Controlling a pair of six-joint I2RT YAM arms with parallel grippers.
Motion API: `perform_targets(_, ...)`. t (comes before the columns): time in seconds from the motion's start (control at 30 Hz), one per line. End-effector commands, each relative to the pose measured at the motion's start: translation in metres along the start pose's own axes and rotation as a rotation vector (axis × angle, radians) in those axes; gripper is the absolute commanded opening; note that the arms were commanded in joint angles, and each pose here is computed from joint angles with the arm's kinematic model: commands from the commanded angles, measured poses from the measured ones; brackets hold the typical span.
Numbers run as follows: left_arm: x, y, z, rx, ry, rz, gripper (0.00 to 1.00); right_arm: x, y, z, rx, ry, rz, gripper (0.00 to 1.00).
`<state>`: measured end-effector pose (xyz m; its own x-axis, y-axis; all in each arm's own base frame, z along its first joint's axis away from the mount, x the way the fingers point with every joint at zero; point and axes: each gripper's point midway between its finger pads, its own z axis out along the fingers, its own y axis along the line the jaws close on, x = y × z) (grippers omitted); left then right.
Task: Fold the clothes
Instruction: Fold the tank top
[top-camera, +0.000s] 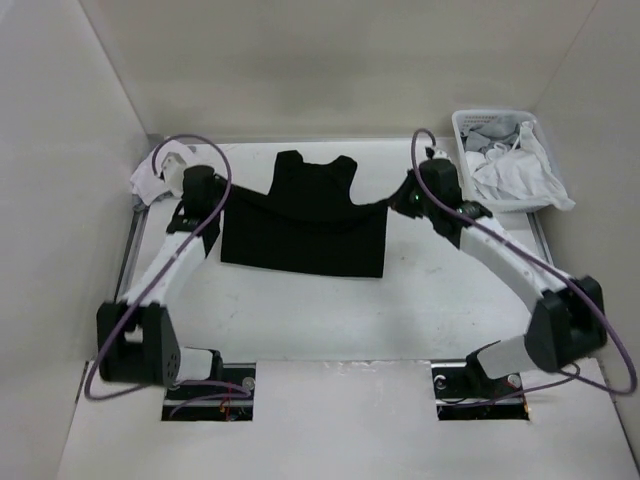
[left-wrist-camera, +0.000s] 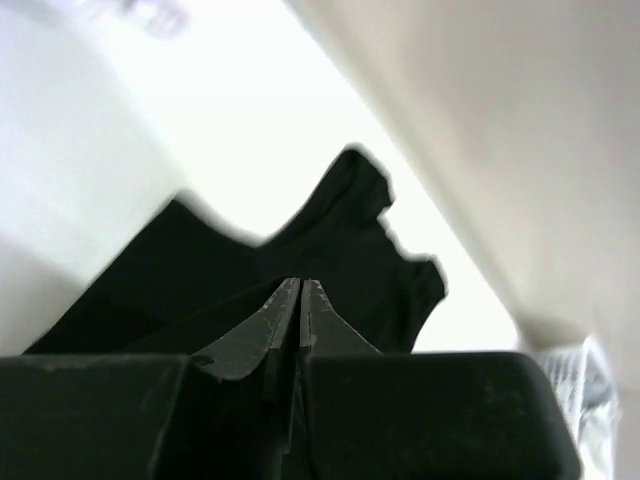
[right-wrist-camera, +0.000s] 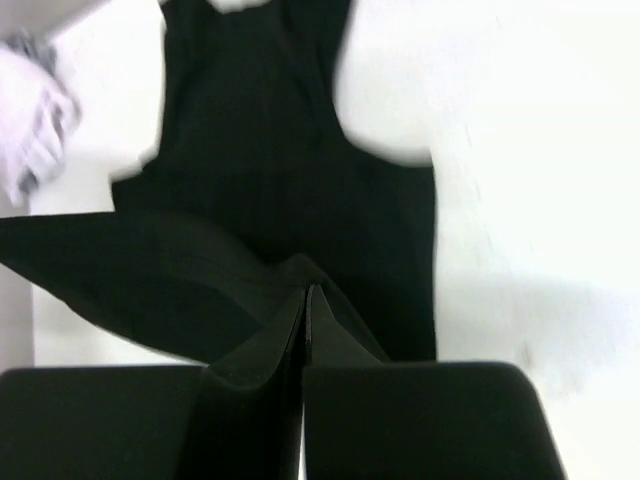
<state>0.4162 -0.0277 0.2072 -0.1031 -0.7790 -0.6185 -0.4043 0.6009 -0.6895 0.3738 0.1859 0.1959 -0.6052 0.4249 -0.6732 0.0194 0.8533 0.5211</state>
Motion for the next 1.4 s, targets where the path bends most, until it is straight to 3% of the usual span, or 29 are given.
perform_targets(0.0, -0.046, -0.061, 0.048, 0.142, -0.154, -0.054, 0.01, -0.069, 0.031, 0.037, -0.111, -0.115, -0.047, 0.0)
perform_targets(0.2, -0.04, -0.075, 0.141, 0.125, -0.13, -0.027, 0.01, -0.128, 0.011, 0.118, -0.061, -0.134, -0.019, 0.0)
perform_targets(0.37, -0.039, -0.074, 0.204, 0.106, -0.135, -0.013, 0.04, -0.153, -0.007, 0.18, -0.033, -0.129, 0.01, 0.0)
perform_targets(0.43, -0.033, -0.073, 0.222, 0.105, -0.12, -0.006, 0.11, -0.152, -0.015, 0.201, -0.021, -0.116, 0.021, 0.02)
perform_targets(0.47, -0.031, -0.074, 0.229, 0.117, -0.11, -0.001, 0.19, -0.151, -0.017, 0.207, -0.015, -0.118, 0.026, 0.05)
perform_targets(0.5, -0.03, -0.075, 0.232, 0.128, -0.102, 0.01, 0.25, -0.15, -0.018, 0.212, -0.012, -0.126, 0.041, 0.14)
perform_targets(0.63, -0.035, -0.084, 0.205, 0.173, -0.122, 0.035, 0.39, -0.151, -0.013, 0.202, -0.026, -0.166, 0.057, 0.47)
perform_targets(0.7, -0.033, -0.086, 0.173, 0.202, -0.143, 0.051, 0.4, -0.142, -0.008, 0.182, -0.021, -0.166, 0.039, 0.54)
perform_targets(0.8, -0.014, -0.07, 0.125, 0.203, -0.144, 0.055, 0.39, -0.114, -0.009, 0.147, 0.005, -0.173, 0.035, 0.55)
perform_targets(0.83, -0.003, -0.059, 0.111, 0.19, -0.131, 0.065, 0.39, -0.1, -0.008, 0.136, 0.0, -0.173, 0.024, 0.49)
perform_targets(0.93, 0.032, -0.006, 0.079, 0.103, -0.058, 0.076, 0.38, -0.048, -0.015, 0.112, -0.005, -0.12, 0.021, 0.07)
perform_targets(0.97, 0.044, 0.015, 0.071, 0.061, -0.024, 0.059, 0.37, -0.032, -0.019, 0.105, -0.004, -0.1, 0.021, 0.02)
perform_targets(1.03, 0.067, 0.048, 0.057, 0.007, 0.04, 0.014, 0.37, -0.002, -0.025, 0.093, -0.003, -0.068, 0.034, 0.02)
perform_targets(1.13, 0.087, 0.072, 0.041, 0.007, 0.106, 0.0, 0.38, 0.024, -0.025, 0.076, -0.033, -0.061, 0.034, 0.14)
perform_targets(1.37, 0.096, 0.113, 0.031, -0.03, 0.155, -0.09, 0.41, 0.072, -0.035, 0.049, -0.06, -0.009, 0.031, 0.38)
